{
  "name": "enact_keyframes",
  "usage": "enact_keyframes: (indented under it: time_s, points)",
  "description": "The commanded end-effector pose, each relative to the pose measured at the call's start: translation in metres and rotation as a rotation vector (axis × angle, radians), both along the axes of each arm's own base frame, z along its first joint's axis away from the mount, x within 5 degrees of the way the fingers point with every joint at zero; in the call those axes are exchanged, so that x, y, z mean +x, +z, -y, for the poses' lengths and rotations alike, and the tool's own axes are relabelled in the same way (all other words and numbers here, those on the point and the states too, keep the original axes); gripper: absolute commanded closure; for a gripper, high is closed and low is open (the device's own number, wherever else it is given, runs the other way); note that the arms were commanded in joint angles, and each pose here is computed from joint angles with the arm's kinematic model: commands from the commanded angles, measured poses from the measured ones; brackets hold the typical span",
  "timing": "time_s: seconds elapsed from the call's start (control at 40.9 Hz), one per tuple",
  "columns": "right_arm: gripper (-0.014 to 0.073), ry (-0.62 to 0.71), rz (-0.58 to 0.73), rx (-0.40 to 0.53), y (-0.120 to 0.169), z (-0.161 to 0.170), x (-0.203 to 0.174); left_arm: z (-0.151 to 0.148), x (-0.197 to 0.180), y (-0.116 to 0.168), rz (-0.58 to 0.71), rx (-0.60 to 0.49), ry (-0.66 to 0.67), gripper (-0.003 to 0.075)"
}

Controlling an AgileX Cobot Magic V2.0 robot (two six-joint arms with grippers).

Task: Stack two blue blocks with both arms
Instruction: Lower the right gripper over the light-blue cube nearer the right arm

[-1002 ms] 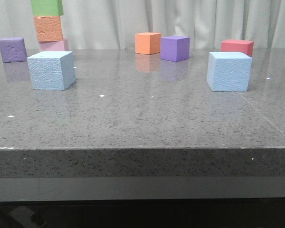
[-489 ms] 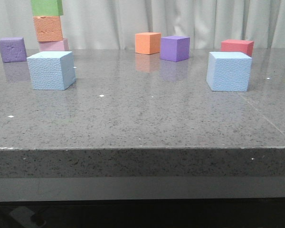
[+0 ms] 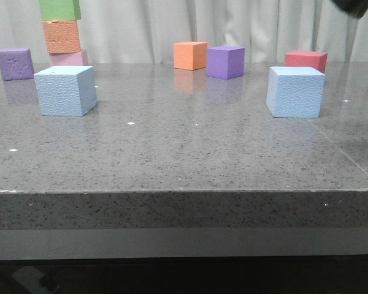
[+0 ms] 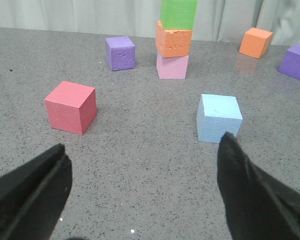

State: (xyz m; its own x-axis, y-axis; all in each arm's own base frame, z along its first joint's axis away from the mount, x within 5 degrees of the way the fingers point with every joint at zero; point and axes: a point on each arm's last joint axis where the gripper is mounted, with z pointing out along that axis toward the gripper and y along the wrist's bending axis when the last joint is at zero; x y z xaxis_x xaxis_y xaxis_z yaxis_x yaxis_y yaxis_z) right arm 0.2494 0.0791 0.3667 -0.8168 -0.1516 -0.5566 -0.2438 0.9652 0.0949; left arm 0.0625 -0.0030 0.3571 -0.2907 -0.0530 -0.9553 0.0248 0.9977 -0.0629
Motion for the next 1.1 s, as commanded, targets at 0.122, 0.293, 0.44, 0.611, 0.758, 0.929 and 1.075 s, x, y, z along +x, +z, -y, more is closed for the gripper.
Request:
enact_keyframes:
  time_s: [0.122, 0.293, 0.44, 0.611, 0.758, 0.929, 1.075]
  points:
    - [-0.0018, -0.123, 0.124, -0.081, 0.02, -0.024, 0.039, 0.001, 0.003, 0.014, 0.09, -0.016, -0.006, 0.0134]
    - [-0.0018, -0.111, 0.165, -0.048, 0.016, -0.035, 0.06, 0.001, 0.003, 0.014, 0.09, -0.016, -0.006, 0.0134]
    - [-0.0018, -0.144, 0.182, -0.006, 0.011, -0.038, 0.069, 0.001, 0.003, 0.014, 0.09, -0.016, -0.006, 0.0134]
    - [-0.0018, -0.248, 0.145, 0.036, -0.003, -0.031, 0.087, 0.001, 0.003, 0.014, 0.09, -0.016, -0.006, 0.0134]
    - [-0.0018, -0.257, 0.129, 0.027, -0.016, -0.03, 0.098, 0.001, 0.003, 0.014, 0.09, -0.016, -0.006, 0.0134]
    - [-0.0018, -0.318, 0.109, 0.055, -0.031, -0.026, 0.113, 0.001, 0.003, 0.014, 0.09, -0.016, -0.006, 0.0134]
    - [-0.0018, -0.335, 0.108, 0.072, -0.043, -0.024, 0.124, 0.001, 0.003, 0.014, 0.09, -0.016, -0.006, 0.0134]
